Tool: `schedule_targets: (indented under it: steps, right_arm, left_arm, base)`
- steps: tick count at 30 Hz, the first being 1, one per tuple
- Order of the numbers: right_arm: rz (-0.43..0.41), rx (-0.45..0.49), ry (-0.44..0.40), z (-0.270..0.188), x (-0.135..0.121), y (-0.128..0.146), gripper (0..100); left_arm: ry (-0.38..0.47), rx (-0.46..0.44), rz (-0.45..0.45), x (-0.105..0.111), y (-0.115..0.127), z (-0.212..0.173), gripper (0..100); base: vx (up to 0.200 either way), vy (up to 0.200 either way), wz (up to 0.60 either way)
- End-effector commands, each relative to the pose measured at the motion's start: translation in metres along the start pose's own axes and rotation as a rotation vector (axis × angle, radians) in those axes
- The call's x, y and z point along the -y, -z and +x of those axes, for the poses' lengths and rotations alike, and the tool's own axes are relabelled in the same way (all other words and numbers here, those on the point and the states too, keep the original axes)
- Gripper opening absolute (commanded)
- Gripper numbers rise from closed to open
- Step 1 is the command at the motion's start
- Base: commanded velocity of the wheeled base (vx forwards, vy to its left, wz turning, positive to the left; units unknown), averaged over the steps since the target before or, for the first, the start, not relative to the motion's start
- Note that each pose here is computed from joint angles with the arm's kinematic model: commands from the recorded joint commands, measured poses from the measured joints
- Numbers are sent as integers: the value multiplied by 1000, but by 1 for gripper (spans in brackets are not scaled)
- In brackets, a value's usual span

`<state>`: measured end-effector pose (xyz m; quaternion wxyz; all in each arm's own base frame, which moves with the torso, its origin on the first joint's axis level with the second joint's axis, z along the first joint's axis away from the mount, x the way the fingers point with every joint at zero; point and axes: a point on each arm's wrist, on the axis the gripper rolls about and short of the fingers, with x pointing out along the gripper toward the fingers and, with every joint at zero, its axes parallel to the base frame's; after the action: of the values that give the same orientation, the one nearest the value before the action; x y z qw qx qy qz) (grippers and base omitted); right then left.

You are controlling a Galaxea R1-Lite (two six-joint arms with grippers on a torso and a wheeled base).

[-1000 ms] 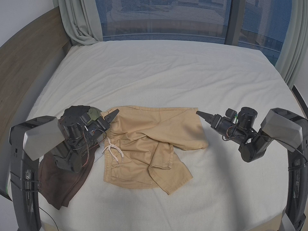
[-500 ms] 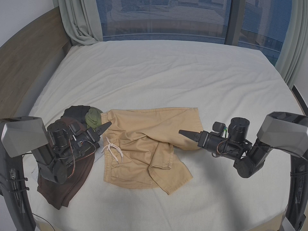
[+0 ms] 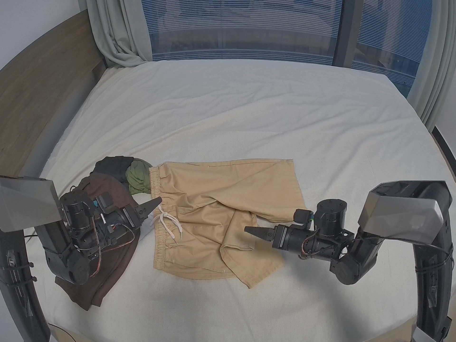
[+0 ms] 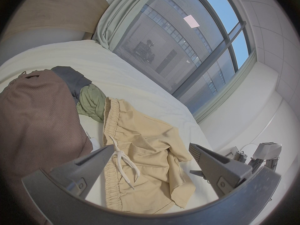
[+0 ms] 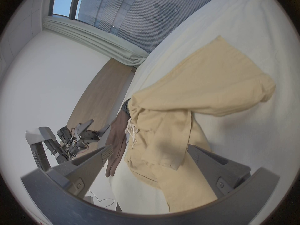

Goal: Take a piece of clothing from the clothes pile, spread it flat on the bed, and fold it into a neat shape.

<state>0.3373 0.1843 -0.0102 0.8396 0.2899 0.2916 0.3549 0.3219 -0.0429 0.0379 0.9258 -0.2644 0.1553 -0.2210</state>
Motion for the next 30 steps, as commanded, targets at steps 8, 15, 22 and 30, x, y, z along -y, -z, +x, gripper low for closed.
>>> schedule_targets:
  steps: [8,15,22,30]
  right_arm:
    - [23,-84,54,19,16,39,100]
    - [38,-54,51,34,11,38,100]
    - [81,-17,58,41,7,32,0]
    - [100,2,74,40,9,32,0]
  left_arm:
    - [-3,4,1,0,-1,-2,100]
    - [-2,10,1,0,-2,-1,100]
    - [-4,15,2,-2,-4,-1,100]
    - [-2,18,3,-2,-4,0,100]
  base:
    - [0,0,0]
    - [0,0,0]
    - [0,0,0]
    - [0,0,0]
